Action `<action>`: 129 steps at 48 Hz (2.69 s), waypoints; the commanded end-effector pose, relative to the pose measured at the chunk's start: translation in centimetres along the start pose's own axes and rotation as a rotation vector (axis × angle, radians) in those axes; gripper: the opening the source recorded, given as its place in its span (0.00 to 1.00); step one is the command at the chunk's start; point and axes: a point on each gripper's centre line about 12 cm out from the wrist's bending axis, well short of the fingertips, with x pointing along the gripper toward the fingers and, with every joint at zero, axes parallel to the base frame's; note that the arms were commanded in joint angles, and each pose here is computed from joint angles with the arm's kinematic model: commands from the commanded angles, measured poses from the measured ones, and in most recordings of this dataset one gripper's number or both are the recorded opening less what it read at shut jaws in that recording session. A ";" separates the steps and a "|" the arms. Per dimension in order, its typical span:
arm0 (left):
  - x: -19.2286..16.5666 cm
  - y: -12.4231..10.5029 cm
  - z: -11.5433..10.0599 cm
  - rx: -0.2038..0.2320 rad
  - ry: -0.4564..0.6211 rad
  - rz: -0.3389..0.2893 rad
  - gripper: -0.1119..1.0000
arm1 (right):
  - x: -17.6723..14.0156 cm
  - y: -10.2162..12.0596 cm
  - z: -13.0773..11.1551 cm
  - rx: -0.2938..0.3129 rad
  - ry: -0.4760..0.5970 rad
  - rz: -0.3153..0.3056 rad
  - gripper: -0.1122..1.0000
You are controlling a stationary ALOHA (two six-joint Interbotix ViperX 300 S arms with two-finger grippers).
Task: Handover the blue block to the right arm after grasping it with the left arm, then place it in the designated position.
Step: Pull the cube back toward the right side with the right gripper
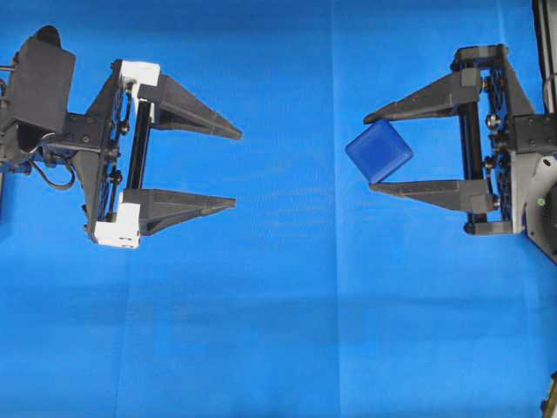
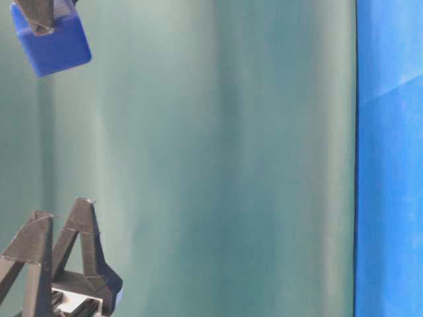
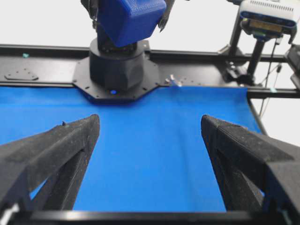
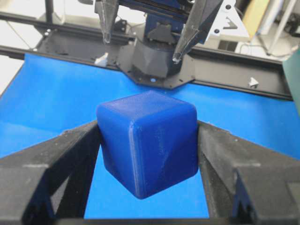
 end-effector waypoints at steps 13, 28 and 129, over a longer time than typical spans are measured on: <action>-0.1 -0.3 1.1 -0.003 -0.032 -0.008 0.93 | -0.2 0.0 0.6 0.006 -0.013 -0.001 0.53; -0.1 -0.3 1.1 -0.001 -0.032 -0.008 0.93 | -0.2 0.0 0.7 0.006 -0.014 -0.001 0.53; -0.1 -0.3 1.2 0.005 -0.033 -0.008 0.93 | -1.6 -0.1 -3.3 0.132 0.342 -0.126 0.53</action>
